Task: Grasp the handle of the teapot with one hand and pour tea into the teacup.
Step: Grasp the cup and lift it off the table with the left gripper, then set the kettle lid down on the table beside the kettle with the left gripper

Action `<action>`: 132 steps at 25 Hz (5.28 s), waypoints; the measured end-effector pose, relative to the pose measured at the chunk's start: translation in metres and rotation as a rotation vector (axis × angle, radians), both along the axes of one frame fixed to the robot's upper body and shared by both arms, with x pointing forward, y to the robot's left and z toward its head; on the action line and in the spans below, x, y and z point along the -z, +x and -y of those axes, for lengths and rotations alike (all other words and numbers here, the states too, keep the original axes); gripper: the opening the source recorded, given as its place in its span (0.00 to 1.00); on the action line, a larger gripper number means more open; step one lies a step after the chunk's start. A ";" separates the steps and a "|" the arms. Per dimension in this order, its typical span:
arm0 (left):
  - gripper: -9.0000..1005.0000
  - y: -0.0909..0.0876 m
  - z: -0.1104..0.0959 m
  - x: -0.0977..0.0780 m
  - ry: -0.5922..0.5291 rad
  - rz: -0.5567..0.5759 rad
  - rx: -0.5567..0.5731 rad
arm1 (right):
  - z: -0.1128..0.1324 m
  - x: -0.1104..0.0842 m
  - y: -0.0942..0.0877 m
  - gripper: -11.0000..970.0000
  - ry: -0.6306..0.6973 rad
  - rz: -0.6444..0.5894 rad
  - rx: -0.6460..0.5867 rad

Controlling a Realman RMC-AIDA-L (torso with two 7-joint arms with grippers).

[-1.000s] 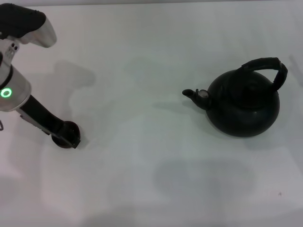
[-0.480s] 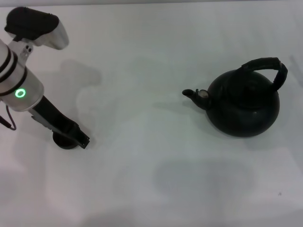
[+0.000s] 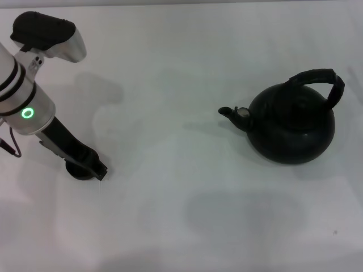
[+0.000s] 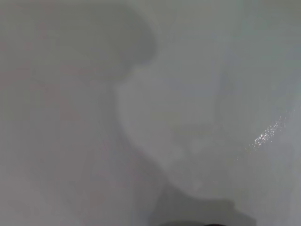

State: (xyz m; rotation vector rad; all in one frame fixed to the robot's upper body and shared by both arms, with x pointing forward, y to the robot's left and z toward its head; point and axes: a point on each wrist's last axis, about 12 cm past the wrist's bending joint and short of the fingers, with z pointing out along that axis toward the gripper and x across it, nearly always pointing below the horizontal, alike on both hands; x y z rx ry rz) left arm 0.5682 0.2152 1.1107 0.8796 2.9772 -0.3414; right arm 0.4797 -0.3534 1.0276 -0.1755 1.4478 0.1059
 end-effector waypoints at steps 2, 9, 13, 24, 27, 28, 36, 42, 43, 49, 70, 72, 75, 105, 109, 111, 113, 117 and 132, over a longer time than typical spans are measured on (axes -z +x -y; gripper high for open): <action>0.79 0.000 0.000 0.000 0.003 0.000 0.003 | 0.000 0.000 0.000 0.90 0.000 -0.001 0.000; 0.73 0.000 0.000 -0.002 0.012 0.002 0.010 | 0.000 0.000 0.000 0.90 0.000 -0.002 0.002; 0.71 0.009 0.002 -0.011 0.033 0.037 0.022 | 0.000 0.000 0.000 0.90 0.000 -0.003 0.002; 0.71 0.058 0.049 -0.048 0.046 0.192 0.142 | -0.002 -0.003 0.004 0.90 0.000 0.016 -0.010; 0.71 0.062 0.067 -0.048 0.037 0.177 0.185 | -0.003 -0.003 0.004 0.90 0.001 0.018 -0.012; 0.71 0.063 0.072 -0.049 0.027 0.176 0.201 | -0.003 -0.003 0.004 0.90 0.001 0.018 -0.012; 0.71 0.060 0.105 -0.048 -0.086 0.165 0.295 | -0.003 -0.003 0.004 0.90 0.002 0.020 -0.013; 0.71 0.048 0.125 -0.034 -0.069 0.149 0.340 | -0.003 -0.003 0.004 0.90 0.003 0.020 -0.015; 0.71 0.046 0.128 -0.033 -0.069 0.149 0.346 | -0.003 -0.003 0.004 0.90 0.003 0.020 -0.015; 0.71 0.037 0.139 -0.024 -0.075 0.146 0.369 | -0.003 -0.003 0.003 0.90 0.006 0.018 -0.014; 0.71 0.037 0.124 -0.001 -0.060 0.183 0.320 | -0.002 0.000 -0.001 0.90 0.009 0.005 -0.009; 0.71 0.037 0.124 0.000 -0.059 0.183 0.319 | -0.003 0.000 -0.001 0.90 0.010 0.005 -0.009; 0.71 0.035 0.124 0.001 -0.050 0.182 0.327 | -0.003 0.000 -0.001 0.90 0.011 0.004 -0.010; 0.79 0.036 0.126 0.001 -0.052 0.192 0.325 | -0.002 0.000 0.001 0.90 0.002 0.001 -0.003; 0.78 0.035 0.126 -0.003 -0.049 0.176 0.328 | -0.001 0.000 0.001 0.90 0.001 0.002 -0.003; 0.78 0.033 0.126 -0.005 -0.051 0.166 0.331 | -0.001 0.000 0.001 0.90 0.000 0.002 -0.002; 0.78 0.031 0.125 -0.008 -0.058 0.163 0.333 | 0.000 0.000 0.001 0.90 0.000 0.002 -0.001; 0.78 0.028 0.119 -0.010 -0.058 0.157 0.322 | 0.000 -0.001 0.000 0.90 0.001 0.007 -0.002; 0.78 0.013 0.103 -0.013 -0.038 0.141 0.317 | 0.000 -0.002 -0.001 0.90 0.009 0.020 -0.007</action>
